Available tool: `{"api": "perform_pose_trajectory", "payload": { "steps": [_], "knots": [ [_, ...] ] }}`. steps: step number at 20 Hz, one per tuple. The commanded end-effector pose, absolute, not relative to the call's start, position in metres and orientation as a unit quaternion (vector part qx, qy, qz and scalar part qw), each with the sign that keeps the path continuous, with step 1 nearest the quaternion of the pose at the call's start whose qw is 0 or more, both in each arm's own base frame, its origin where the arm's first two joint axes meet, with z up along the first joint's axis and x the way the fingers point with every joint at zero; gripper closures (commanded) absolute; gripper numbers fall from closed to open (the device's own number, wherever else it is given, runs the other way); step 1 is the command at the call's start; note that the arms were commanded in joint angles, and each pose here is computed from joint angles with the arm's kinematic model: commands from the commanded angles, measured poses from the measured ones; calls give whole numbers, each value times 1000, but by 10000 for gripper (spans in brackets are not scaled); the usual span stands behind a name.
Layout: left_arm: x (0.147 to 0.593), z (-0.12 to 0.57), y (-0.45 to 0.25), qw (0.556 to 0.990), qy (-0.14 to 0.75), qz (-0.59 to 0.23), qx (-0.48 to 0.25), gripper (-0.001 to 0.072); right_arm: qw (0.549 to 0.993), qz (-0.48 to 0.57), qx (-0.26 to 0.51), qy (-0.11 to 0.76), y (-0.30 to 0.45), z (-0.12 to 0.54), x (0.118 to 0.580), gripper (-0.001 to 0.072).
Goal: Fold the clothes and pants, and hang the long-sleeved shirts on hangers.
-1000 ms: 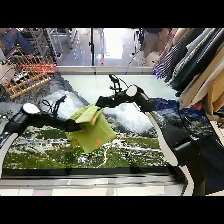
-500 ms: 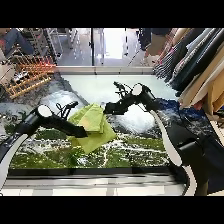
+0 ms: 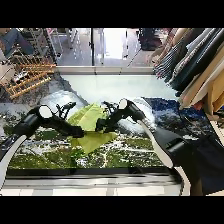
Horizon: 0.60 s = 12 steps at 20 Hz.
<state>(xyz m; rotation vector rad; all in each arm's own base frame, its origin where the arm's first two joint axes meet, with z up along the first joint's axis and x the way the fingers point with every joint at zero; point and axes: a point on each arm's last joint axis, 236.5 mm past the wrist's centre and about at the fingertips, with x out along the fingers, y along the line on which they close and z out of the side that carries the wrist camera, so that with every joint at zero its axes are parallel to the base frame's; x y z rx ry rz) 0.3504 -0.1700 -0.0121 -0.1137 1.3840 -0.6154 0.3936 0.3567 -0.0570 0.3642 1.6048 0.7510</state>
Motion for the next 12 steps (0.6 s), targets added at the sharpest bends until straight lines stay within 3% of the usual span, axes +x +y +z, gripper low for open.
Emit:
{"api": "perform_pose_trajectory", "payload": {
  "steps": [1, 2, 6, 10, 11, 12],
  "knots": [
    [352, 1, -167, 737, 613, -280, -46, 224, 648, 331, 188, 660, 383, -68, 414, 589],
    [351, 8, -167, 743, 604, -286, -38, 224, 666, 350, 198, 628, 394, -52, 428, 703],
    [350, 33, -167, 763, 572, -300, -19, 224, 774, 401, 139, 471, 419, 37, 490, 704],
    [355, 40, -168, 775, 557, -298, -19, 224, 843, 433, 107, 299, 446, 82, 530, 688],
    [363, 37, -168, 781, 550, -293, -21, 224, 859, 422, 111, 267, 447, 87, 541, 493],
    [370, 32, -169, 786, 546, -289, -23, 224, 872, 407, 117, 245, 447, 91, 550, 67]
  ]
}}
